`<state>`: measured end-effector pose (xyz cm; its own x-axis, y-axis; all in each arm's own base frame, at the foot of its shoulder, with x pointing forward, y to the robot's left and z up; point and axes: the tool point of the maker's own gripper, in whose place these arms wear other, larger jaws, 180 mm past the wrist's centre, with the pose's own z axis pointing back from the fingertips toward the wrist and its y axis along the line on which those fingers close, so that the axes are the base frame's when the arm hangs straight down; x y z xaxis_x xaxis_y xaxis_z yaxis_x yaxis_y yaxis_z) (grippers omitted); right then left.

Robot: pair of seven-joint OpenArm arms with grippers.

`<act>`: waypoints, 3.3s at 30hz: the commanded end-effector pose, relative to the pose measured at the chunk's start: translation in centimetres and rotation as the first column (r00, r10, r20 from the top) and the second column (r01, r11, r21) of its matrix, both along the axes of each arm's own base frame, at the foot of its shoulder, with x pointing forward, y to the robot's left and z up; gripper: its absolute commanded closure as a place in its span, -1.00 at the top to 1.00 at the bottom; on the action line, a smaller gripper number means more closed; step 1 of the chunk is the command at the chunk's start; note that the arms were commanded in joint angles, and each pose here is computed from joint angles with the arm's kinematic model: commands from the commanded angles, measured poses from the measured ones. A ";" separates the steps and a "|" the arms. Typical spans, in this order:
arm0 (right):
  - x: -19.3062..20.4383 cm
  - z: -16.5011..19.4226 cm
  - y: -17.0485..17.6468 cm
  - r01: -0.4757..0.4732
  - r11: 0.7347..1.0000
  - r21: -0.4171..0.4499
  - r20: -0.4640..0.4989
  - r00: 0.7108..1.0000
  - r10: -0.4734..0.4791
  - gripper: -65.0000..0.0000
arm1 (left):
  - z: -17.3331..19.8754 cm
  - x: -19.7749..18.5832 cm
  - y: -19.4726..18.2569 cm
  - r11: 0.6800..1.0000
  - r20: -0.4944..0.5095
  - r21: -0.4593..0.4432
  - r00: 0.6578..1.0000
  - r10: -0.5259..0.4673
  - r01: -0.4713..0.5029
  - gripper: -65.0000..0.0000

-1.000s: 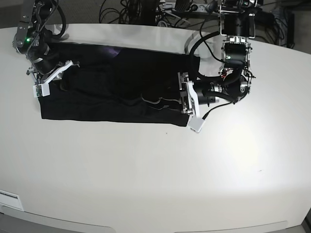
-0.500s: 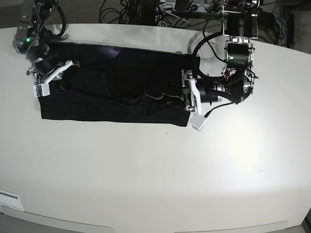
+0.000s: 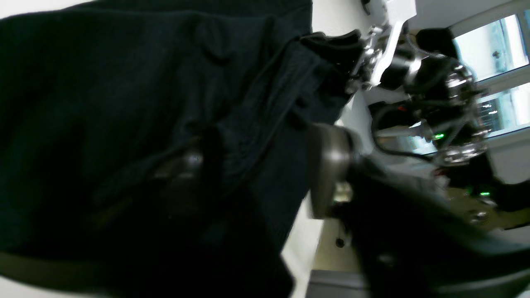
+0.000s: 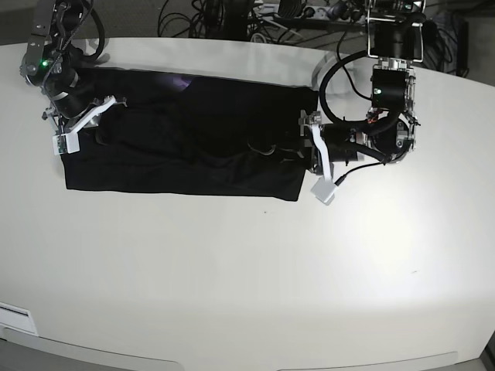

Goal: Fold the T-shirt properly
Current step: 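Push the folded end further toward the right gripper with the left gripper, then press and smooth the folded end with the left gripper, right gripper holding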

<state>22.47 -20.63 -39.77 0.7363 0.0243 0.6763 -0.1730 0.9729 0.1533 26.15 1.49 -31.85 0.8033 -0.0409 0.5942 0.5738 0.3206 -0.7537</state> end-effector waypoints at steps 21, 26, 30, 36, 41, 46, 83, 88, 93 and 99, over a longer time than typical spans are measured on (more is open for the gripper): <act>-0.1 -0.3 -0.6 0.002 1.000 -0.031 -0.035 0.999 -0.003 -0.70 | 3.6 -3.5 -8.6 0.957 -0.009 -0.232 0.984 -0.180 0.173 -1.00; -0.1 -0.3 -0.6 0.001 1.000 -0.030 -0.036 0.999 -0.002 -0.70 | 3.7 -4.6 -10.0 0.944 -0.005 -0.242 0.973 -0.231 0.223 -1.00; -0.1 -0.3 -0.6 0.000 1.000 -0.031 -0.036 0.999 -0.001 -0.70 | 3.7 -4.7 -10.2 0.942 0.004 -0.241 0.971 -0.239 0.233 -0.98; -0.2 -0.3 -0.4 -0.018 0.999 -0.029 -0.035 0.999 0.017 -0.70 | 3.9 -4.2 -10.2 0.949 -0.072 -0.240 0.971 -0.227 0.204 -0.36; -0.2 -0.3 -0.4 -0.017 0.999 -0.029 -0.035 0.999 0.016 -0.70 | 5.9 -1.8 -10.1 0.951 -0.001 -0.220 0.975 -0.222 0.217 -0.36; -0.3 -0.4 -0.4 -0.018 0.999 -0.030 -0.044 0.999 0.017 -0.70 | 9.3 0.4 -10.1 0.951 0.106 -0.198 0.970 -0.221 0.238 -0.36; -0.4 -0.5 -0.5 -0.015 0.999 -0.034 -0.046 0.999 0.013 -0.70 | 1.7 -3.8 -6.9 0.977 0.020 -0.040 0.978 -0.209 0.209 -1.00; -0.3 -0.4 -0.4 -0.014 0.999 -0.031 -0.045 0.999 0.013 -0.70 | 4.0 -4.1 -7.1 0.958 0.095 -0.126 0.965 -0.245 0.256 -1.00; -0.3 -0.4 -0.4 -0.014 0.999 -0.031 -0.045 0.999 0.013 -0.70 | 4.4 -2.6 -5.6 0.968 0.136 -0.088 0.966 -0.222 0.235 -1.00; -0.4 -0.5 -0.5 -0.015 0.999 -0.034 -0.050 0.999 0.013 -0.70 | 2.9 0.4 -2.3 0.979 0.184 0.117 0.965 -0.187 0.168 -1.00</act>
<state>22.87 -20.64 -39.63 0.7359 0.0328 0.6763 -0.1791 0.9727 0.1476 26.33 -0.73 -30.05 0.6710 -0.2474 0.6990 0.7397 0.2895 -0.6075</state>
